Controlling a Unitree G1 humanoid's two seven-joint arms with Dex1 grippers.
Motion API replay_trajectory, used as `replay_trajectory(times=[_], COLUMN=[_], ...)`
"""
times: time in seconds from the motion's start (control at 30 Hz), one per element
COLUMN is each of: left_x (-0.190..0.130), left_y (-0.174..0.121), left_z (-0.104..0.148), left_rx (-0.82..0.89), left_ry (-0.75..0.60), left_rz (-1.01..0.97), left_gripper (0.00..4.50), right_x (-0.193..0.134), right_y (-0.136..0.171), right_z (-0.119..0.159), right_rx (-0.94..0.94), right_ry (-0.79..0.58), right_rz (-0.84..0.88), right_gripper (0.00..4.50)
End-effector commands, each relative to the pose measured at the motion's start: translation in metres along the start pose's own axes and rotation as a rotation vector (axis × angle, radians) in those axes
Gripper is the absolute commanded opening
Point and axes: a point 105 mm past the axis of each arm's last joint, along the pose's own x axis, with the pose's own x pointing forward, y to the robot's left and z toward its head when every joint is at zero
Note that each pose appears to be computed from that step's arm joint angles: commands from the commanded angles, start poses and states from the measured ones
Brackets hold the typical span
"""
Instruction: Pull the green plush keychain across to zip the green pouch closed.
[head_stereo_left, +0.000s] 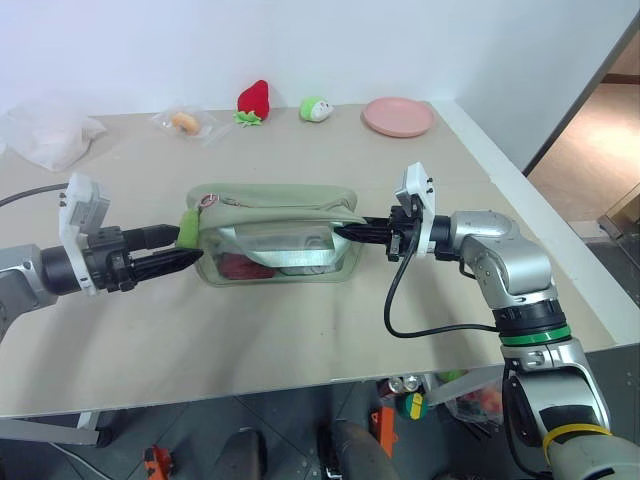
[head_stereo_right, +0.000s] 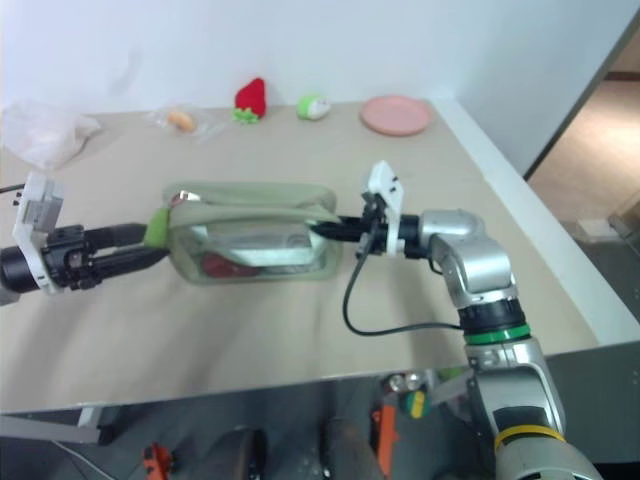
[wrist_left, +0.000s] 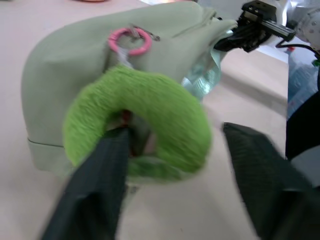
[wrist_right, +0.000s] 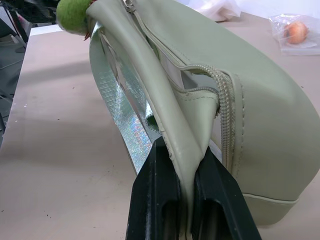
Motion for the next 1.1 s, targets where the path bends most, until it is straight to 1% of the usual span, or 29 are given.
replay_trajectory(times=[0.03, 0.17, 0.2, 0.33, 0.47, 0.53, 0.57, 0.6, 0.67, 0.73, 0.8, 0.93, 0.97, 1.0, 1.03, 1.1], left_x=[0.0, 0.001, 0.002, 0.005, 0.014, 0.02, 0.027, 0.031, 0.042, 0.053, 0.059, 0.064, 0.064, 0.064, 0.064, 0.06], left_y=[0.0, 0.007, 0.007, 0.007, -0.002, -0.009, -0.013, -0.015, -0.018, -0.015, -0.012, -0.008, -0.005, -0.004, -0.002, 0.002], left_z=[0.016, 0.023, 0.025, 0.041, 0.069, 0.079, 0.08, 0.08, 0.071, 0.053, 0.04, 0.032, 0.033, 0.035, 0.039, 0.049], left_rx=[0.046, 0.054, 0.056, 0.097, 0.151, 0.171, 0.181, 0.187, 0.196, 0.177, 0.154, 0.16, 0.143, 0.14, 0.135, 0.131], left_ry=[-0.052, -0.081, -0.088, -0.132, -0.207, -0.223, -0.212, -0.202, -0.147, -0.066, -0.019, 0.004, -0.007, -0.018, -0.035, -0.071], left_rz=[0.002, 0.042, 0.041, 0.057, 0.018, -0.021, -0.044, -0.058, -0.087, -0.094, -0.098, -0.095, -0.09, -0.087, -0.077, -0.064], left_gripper=[1.64, 0.21, 0.01, 0.01, 0.01, 0.01, 0.01, 0.01, 0.01, 0.01, 0.01, 0.01, 0.73, 0.91, 1.39, 2.03], right_x=[0.003, 0.002, 0.003, 0.003, 0.004, 0.004, 0.005, 0.005, 0.005, 0.006, 0.005, 0.004, 0.003, 0.003, 0.002, 0.001], right_y=[0.0, -0.001, -0.001, -0.001, -0.001, -0.001, -0.001, -0.001, -0.001, -0.001, -0.001, 0.0, 0.0, 0.0, 0.0, 0.0], right_z=[0.007, 0.007, 0.007, 0.007, 0.007, 0.007, 0.007, 0.008, 0.008, 0.009, 0.009, 0.009, 0.009, 0.009, 0.009, 0.008], right_rx=[-0.029, -0.031, -0.031, -0.034, -0.035, -0.036, -0.037, -0.037, -0.039, -0.041, -0.041, -0.041, -0.04, -0.039, -0.039, -0.037], right_ry=[0.003, 0.004, 0.005, 0.006, 0.009, 0.009, 0.008, 0.008, 0.005, 0.002, 0.0, 0.0, 0.0, 0.0, 0.0, 0.001], right_rz=[0.008, 0.008, 0.007, 0.008, 0.011, 0.012, 0.012, 0.012, 0.011, 0.009, 0.006, 0.002, 0.0, -0.002, -0.003, -0.007], right_gripper=[0.0, 0.0, 0.0, 0.0, 0.0, 0.0, 0.0, 0.0, 0.0, 0.0, 0.0, 0.0, 0.0, 0.0, 0.0, 0.0])
